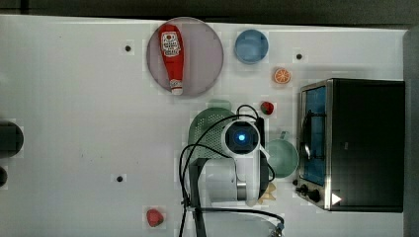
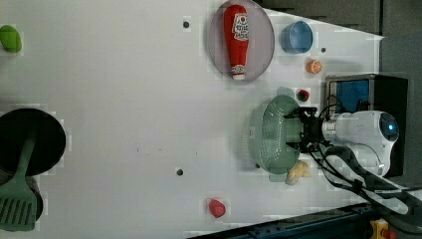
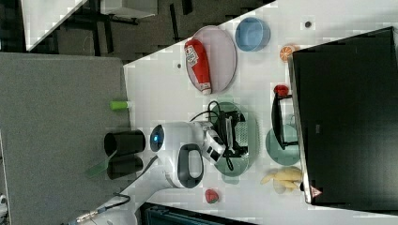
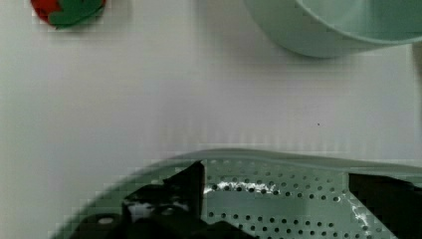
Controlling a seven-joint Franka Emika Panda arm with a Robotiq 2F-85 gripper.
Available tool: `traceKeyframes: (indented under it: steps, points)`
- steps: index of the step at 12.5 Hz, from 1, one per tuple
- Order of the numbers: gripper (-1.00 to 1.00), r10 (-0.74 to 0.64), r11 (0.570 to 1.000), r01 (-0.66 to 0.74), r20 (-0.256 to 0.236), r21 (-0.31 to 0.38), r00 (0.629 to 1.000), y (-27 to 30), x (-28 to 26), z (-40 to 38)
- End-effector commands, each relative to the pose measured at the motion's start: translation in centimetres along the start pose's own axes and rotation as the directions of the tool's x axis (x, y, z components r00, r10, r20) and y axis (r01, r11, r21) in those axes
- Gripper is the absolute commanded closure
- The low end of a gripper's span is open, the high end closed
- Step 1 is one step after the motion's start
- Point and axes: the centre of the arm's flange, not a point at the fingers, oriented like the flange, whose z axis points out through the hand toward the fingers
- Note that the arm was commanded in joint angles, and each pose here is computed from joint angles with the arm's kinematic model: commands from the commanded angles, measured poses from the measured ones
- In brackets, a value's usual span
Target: Drag strainer left to right.
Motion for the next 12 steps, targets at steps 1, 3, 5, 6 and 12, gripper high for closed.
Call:
traceKeyframes:
  steps: [1, 3, 5, 6, 12]
  points:
    - [-1.00, -0.204, 0.978, 0.205, -0.022, 0.043, 0.979, -1.2, -2.1, -5.2]
    - [-1.00, -0.299, 0.953, 0.301, -0.057, 0.020, 0.952, -1.6, -1.9, -9.9]
    - [-1.00, -0.384, 0.923, 0.385, -0.090, -0.001, 0.919, -2.2, -1.3, -16.4]
    - [-1.00, -0.391, 0.920, 0.392, -0.075, -0.002, 0.917, -2.1, -0.9, -19.9]
    - [-1.00, -0.577, 0.817, 0.574, 0.050, 0.061, 0.815, 2.8, -0.3, -40.0]
